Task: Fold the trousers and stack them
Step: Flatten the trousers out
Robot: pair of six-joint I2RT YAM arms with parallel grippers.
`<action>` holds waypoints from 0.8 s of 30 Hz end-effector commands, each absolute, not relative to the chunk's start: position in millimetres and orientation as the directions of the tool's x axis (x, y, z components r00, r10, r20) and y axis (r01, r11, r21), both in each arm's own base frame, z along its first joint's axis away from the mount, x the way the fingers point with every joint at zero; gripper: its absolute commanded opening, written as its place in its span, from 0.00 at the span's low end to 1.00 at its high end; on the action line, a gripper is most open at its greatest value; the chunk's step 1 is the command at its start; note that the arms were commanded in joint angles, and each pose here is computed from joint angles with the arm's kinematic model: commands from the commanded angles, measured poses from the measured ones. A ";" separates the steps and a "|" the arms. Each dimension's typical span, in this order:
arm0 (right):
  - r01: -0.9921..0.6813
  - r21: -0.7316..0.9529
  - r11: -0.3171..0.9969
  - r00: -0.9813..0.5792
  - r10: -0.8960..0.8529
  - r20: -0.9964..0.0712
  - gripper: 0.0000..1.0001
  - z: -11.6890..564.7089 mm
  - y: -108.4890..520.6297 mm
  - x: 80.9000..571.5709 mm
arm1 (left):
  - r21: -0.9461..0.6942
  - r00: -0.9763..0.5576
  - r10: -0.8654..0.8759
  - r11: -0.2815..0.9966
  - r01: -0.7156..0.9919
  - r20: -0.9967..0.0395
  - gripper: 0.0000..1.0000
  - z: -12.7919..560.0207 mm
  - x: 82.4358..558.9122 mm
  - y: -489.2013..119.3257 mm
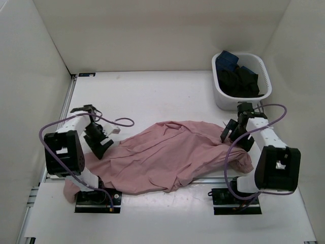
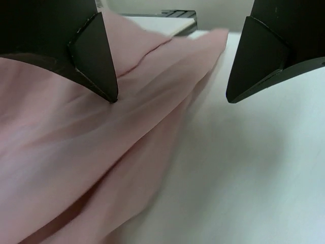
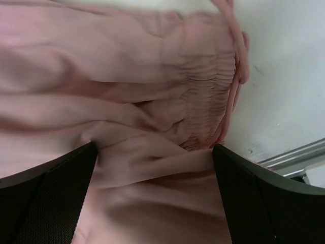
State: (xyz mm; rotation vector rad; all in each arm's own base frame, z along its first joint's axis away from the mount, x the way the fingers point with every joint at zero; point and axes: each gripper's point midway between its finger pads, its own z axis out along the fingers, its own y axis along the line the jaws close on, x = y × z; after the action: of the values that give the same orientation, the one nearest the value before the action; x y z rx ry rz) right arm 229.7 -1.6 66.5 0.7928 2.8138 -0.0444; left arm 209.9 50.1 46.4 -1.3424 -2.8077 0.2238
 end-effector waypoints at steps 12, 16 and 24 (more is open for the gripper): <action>0.626 0.024 0.780 -0.776 0.626 -0.075 0.17 1.6 10.6 242.2 | -0.197 -0.645 0.757 0.652 0.732 0.106 0.14 -12.2 218.7 8.9; 0.645 0.043 0.763 -0.744 0.640 -0.193 0.00 24.3 -0.9 284.2 | 0.055 -0.739 0.673 0.740 0.671 -0.027 0.14 22.3 313.3 31.5; 0.559 0.075 0.825 -0.767 0.550 -0.329 0.27 63.1 0.7 369.4 | 0.285 -0.737 0.660 0.742 0.607 -0.146 0.48 73.9 417.3 48.3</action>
State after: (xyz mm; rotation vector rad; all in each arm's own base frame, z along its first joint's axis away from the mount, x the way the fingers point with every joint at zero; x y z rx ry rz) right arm 337.6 11.2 55.6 0.9334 2.7272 0.0453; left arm 401.8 24.4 70.3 -1.2464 -3.1455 -0.1991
